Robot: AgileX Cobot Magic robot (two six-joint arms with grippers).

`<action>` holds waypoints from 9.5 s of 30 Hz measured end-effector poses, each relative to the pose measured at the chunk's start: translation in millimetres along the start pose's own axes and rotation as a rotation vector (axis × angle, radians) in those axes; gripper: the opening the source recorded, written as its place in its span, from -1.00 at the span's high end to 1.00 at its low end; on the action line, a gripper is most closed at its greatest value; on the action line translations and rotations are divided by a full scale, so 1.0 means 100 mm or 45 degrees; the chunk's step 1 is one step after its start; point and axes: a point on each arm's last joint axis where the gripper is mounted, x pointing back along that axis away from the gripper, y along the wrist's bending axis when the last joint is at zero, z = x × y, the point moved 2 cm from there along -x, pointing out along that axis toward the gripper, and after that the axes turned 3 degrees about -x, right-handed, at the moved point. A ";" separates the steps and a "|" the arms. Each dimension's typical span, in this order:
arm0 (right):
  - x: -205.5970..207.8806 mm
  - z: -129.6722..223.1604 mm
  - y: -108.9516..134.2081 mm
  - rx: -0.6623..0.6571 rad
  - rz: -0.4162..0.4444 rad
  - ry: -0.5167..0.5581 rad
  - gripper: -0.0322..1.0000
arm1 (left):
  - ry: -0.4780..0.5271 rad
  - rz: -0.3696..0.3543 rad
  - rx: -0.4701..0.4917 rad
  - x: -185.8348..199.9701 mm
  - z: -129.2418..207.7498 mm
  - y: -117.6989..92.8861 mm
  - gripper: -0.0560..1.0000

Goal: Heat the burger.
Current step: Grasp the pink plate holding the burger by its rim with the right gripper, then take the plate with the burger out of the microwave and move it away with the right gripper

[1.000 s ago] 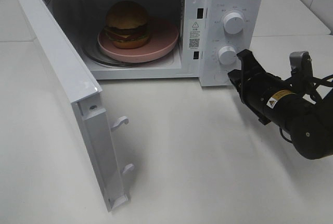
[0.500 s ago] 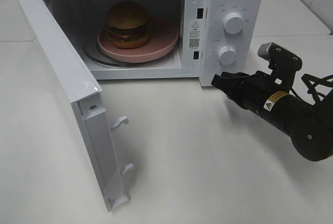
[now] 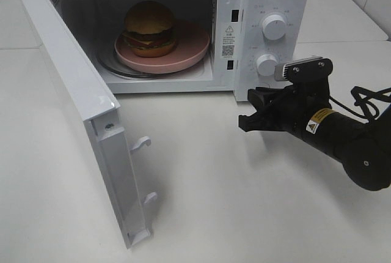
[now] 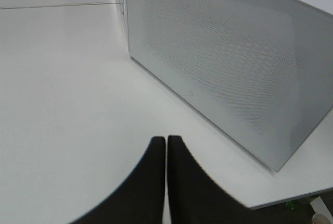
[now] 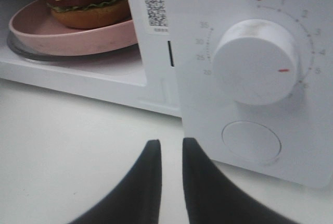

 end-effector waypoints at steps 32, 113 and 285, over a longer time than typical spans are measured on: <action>0.59 -0.44 -0.07 0.191 0.282 0.873 0.65 | 0.000 0.000 0.000 0.00 0.00 0.00 0.89; -0.73 -1.11 1.67 1.573 -0.447 0.578 -0.32 | 0.000 0.000 0.000 0.00 0.00 0.00 0.89; -1.27 -0.83 1.25 1.687 -0.379 0.787 0.81 | 0.000 0.000 0.000 0.00 0.00 0.00 0.89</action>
